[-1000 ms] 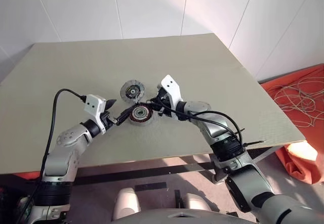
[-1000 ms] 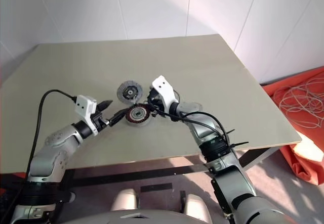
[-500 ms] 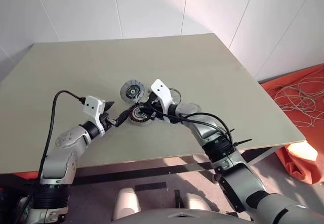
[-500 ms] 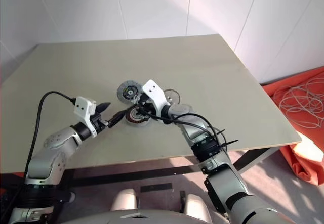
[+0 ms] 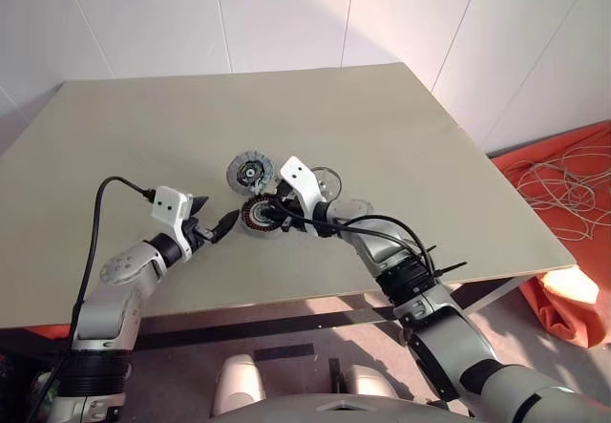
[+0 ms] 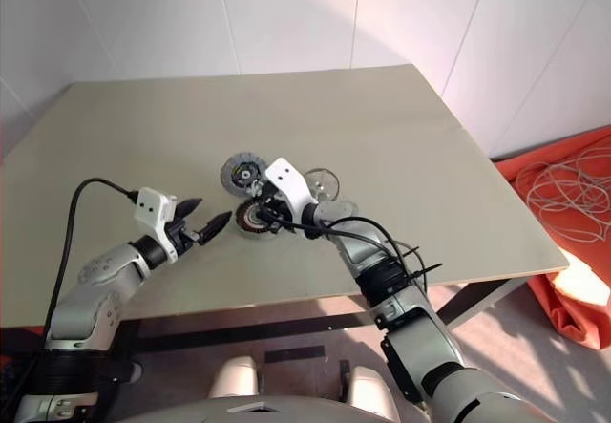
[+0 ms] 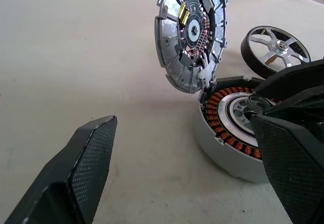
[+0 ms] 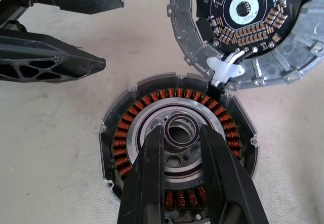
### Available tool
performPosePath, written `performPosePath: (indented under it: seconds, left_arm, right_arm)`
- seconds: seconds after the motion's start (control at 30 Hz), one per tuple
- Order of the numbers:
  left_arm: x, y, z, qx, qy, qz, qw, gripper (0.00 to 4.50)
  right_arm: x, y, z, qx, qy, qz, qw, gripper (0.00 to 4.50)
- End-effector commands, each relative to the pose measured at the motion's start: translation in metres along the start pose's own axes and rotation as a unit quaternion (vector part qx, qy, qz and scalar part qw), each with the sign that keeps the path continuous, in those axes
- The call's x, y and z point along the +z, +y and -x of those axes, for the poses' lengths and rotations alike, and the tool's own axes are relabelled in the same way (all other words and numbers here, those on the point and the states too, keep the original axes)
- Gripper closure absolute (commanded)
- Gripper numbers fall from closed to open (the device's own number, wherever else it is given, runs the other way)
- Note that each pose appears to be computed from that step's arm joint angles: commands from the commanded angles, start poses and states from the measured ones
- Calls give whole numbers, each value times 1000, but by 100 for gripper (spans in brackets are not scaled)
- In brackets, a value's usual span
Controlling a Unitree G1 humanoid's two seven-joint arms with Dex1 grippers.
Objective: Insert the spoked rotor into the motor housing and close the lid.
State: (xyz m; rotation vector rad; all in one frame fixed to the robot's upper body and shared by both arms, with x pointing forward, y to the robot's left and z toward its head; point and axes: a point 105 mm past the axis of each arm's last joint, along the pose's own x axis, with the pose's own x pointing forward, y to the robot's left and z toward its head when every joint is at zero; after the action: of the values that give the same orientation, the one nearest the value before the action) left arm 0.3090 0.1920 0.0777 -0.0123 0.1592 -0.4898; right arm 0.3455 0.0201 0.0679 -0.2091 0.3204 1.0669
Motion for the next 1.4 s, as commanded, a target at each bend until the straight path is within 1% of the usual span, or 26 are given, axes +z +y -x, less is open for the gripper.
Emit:
performPosePath:
  seconds: [0.03,0.23,0.53,0.9,1.1,1.17,1.2,1.27,1.4]
  left_arm:
    - [4,5,2,1,-16,-16,1000,0]
    - [-5,13,1,3,-15,-18,1000,0]
    - [-13,18,3,2,-16,-19,1000,0]
    - [-16,19,2,0,-16,-21,1000,0]
    - [-13,20,0,-1,-18,-22,1000,0]
    - [-13,20,0,-1,-18,-22,1000,0]
    - [-12,20,0,-1,-18,-22,1000,0]
    - [-12,20,0,-1,-19,-23,1000,0]
    - [-11,20,-1,-1,-19,-24,1000,0]
  right_arm:
    - [17,-2,-1,-2,-24,19,1000,377]
    - [15,-1,-2,1,-21,18,1000,377]
    - [14,3,-2,14,-20,14,1000,377]
    - [13,2,-2,9,-19,23,1000,377]
    - [14,3,-2,17,-20,18,999,377]
    - [13,3,-2,18,-18,19,999,306]
    - [14,3,-2,17,-18,21,999,283]
    - [15,1,-1,9,-20,32,999,224]
    - [15,0,-1,4,-23,37,999,79]
